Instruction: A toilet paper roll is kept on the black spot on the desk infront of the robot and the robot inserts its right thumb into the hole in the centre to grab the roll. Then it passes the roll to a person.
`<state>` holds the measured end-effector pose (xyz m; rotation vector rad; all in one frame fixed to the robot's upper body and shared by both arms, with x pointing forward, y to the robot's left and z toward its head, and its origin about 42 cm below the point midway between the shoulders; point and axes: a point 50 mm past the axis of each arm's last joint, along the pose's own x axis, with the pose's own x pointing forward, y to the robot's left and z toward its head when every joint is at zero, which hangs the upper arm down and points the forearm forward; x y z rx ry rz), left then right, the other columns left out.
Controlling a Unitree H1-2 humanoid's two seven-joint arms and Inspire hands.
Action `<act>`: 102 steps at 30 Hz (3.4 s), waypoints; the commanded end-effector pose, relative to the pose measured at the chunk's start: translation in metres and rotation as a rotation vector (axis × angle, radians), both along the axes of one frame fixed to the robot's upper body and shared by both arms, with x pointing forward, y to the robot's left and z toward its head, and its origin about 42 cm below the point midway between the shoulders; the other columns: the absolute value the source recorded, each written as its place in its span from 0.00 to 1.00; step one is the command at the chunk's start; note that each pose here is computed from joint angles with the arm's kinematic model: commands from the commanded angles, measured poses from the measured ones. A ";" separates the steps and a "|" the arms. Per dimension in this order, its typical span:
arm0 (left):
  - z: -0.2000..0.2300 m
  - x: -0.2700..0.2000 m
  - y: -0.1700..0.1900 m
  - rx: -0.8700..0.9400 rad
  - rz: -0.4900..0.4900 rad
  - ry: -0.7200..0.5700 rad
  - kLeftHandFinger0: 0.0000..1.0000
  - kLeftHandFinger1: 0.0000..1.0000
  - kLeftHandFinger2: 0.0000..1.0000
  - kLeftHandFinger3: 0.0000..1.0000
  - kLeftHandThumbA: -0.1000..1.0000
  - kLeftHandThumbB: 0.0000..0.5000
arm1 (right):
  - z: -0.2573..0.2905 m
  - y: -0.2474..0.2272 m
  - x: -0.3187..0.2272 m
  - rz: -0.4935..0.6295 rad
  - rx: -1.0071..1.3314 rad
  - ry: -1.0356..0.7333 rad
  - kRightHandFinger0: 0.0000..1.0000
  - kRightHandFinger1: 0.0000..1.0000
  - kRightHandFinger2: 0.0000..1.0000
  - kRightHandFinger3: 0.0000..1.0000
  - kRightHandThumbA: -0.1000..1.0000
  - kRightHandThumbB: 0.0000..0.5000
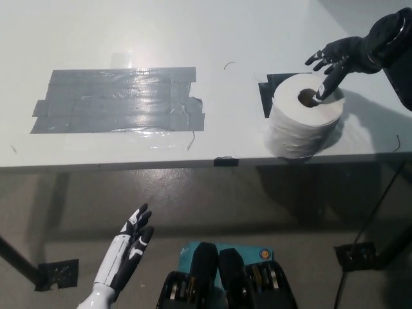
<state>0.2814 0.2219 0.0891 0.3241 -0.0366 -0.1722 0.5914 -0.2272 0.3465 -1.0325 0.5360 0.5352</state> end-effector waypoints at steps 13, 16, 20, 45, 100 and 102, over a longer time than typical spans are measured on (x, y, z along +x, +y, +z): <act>0.020 0.010 -0.003 0.010 -0.036 -0.079 1.00 1.00 1.00 1.00 0.96 0.05 | 0.026 0.012 0.006 0.056 -0.172 -0.116 1.00 1.00 1.00 1.00 1.00 0.68; 0.021 0.010 -0.003 0.012 -0.041 -0.083 1.00 1.00 1.00 1.00 0.95 0.04 | 0.030 0.015 0.007 0.064 -0.134 -0.116 1.00 1.00 1.00 1.00 1.00 0.68; 0.023 0.012 -0.004 0.013 -0.047 -0.083 1.00 1.00 1.00 1.00 0.95 0.04 | 0.032 0.018 0.007 0.073 -0.117 -0.124 1.00 1.00 1.00 1.00 1.00 0.69; 0.035 0.023 -0.008 0.029 -0.077 -0.101 1.00 1.00 1.00 1.00 0.95 0.05 | -0.001 0.028 0.005 0.079 -0.217 -0.115 1.00 1.00 1.00 1.00 1.00 0.70; 0.050 0.048 -0.009 0.019 -0.057 -0.146 1.00 1.00 1.00 1.00 0.98 0.04 | -0.093 -0.016 -0.042 -0.681 2.165 0.008 0.00 0.24 0.76 1.00 0.00 0.32; 0.050 0.049 -0.009 0.011 -0.053 -0.155 1.00 1.00 1.00 1.00 0.99 0.04 | -0.079 -0.006 -0.044 -0.638 2.197 -0.012 0.00 0.26 0.79 1.00 0.00 0.31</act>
